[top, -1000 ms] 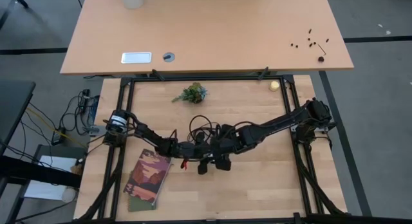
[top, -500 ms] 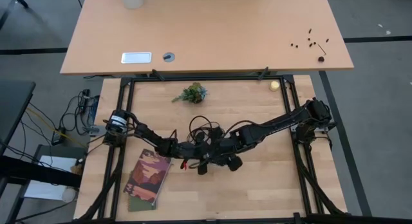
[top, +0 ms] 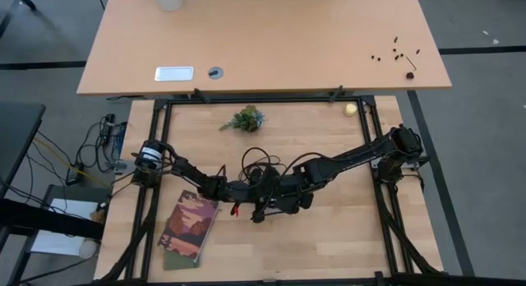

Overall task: Screw lightbulb
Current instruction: Remove the white lightbulb from the lamp socket

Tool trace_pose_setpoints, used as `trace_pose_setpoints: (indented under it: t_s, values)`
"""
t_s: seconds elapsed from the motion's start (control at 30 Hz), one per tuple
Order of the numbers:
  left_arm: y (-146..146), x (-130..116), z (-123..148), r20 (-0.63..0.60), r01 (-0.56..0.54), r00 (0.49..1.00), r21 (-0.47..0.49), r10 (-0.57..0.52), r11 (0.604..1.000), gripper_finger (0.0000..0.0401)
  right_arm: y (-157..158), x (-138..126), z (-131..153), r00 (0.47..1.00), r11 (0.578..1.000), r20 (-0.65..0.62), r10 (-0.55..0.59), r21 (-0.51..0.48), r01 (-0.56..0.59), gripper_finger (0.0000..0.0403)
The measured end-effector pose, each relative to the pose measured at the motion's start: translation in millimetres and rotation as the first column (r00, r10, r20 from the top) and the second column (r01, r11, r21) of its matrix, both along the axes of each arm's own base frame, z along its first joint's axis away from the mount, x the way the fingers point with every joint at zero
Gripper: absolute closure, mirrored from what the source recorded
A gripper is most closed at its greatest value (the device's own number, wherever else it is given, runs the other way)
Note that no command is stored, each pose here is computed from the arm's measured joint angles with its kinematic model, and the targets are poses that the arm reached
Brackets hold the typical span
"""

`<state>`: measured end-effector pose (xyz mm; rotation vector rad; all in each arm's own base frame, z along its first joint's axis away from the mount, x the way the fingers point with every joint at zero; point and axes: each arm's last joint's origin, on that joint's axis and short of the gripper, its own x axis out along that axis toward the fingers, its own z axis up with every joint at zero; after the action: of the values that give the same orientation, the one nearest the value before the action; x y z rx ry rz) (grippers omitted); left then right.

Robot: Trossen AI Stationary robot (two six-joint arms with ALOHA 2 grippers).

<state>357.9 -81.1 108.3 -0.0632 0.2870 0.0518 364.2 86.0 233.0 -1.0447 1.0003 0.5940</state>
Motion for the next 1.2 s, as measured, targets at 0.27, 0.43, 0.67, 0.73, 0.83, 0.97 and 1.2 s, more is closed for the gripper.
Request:
trace_pose_setpoints:
  t_s: [0.27,0.43,0.67,0.73,0.83,0.97,1.2]
  values:
    - [0,0,0,0.000,0.005,1.000,-0.011,-0.005,1.000,0.0207,18,0,8,0.959,0.946,0.034,-0.281,0.179,0.271,0.0053]
    - [0,0,0,0.001,0.004,1.000,-0.006,-0.004,1.000,0.0207,30,-2,12,0.887,0.847,-0.001,-0.462,0.297,0.442,0.0009]
    - [0,1,1,0.004,0.003,1.000,-0.014,-0.002,1.000,0.0207,33,-5,13,0.699,0.633,-0.039,-0.714,0.390,0.668,0.0027]
    - [0,0,1,0.004,0.001,1.000,-0.018,-0.001,1.000,0.0207,31,-6,12,0.640,0.575,-0.047,-0.767,0.395,0.717,0.0029]
    - [0,0,0,-0.001,-0.005,1.000,-0.021,0.005,1.000,0.0207,27,-7,11,0.597,0.540,-0.044,-0.801,0.378,0.753,0.0029]
    - [0,0,0,-0.001,-0.006,1.000,-0.020,0.006,1.000,0.0207,27,-8,10,0.637,0.585,-0.046,-0.769,0.349,0.732,0.0030]
    - [0,0,0,0.000,-0.005,1.000,-0.020,0.005,1.000,0.0207,18,-5,10,0.732,0.696,-0.022,-0.681,0.291,0.656,0.0033]
